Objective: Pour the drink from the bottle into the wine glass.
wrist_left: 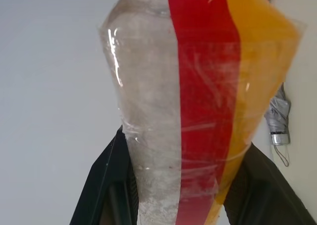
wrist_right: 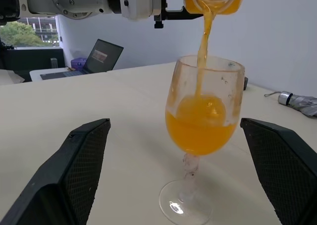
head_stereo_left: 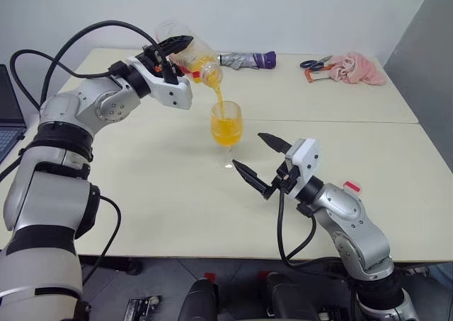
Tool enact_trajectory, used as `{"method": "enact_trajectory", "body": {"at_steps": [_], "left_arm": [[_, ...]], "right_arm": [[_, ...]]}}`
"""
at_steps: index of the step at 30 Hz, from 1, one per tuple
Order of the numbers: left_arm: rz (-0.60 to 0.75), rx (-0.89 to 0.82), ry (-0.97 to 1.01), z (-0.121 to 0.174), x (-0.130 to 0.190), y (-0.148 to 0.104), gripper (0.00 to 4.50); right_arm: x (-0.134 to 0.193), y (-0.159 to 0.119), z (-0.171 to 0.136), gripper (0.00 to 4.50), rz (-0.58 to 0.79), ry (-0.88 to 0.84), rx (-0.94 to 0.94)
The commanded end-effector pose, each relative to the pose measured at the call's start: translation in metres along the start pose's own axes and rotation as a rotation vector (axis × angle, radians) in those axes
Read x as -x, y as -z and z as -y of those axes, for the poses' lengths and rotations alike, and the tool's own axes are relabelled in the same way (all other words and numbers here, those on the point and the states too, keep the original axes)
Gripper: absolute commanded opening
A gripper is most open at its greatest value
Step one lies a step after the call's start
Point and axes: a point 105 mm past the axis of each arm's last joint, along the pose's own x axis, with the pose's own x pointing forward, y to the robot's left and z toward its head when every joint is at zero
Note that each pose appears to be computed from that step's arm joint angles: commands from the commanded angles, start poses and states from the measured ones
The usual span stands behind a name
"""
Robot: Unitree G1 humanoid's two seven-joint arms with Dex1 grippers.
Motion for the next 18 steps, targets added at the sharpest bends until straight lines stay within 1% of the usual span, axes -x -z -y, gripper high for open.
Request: {"method": "enact_trajectory", "body": {"at_steps": [1, 14, 18], "left_arm": [[0.007, -0.03, -0.067, -0.0235, -0.0014, 0.0016, 1.71], [0.015, -0.012, -0.063, -0.0204, -0.0031, -0.0012, 1.71], [0.015, 0.024, -0.068, -0.0181, -0.0045, -0.0028, 1.71]], "right_arm": [[-0.0005, -0.0104, -0.0026, 4.5, 0.041, -0.003, 0.024], [-0.0005, -0.0099, -0.0036, 4.5, 0.04, -0.004, 0.021], [-0.0007, -0.0101, -0.0035, 4.5, 0.043, -0.002, 0.02]]}}
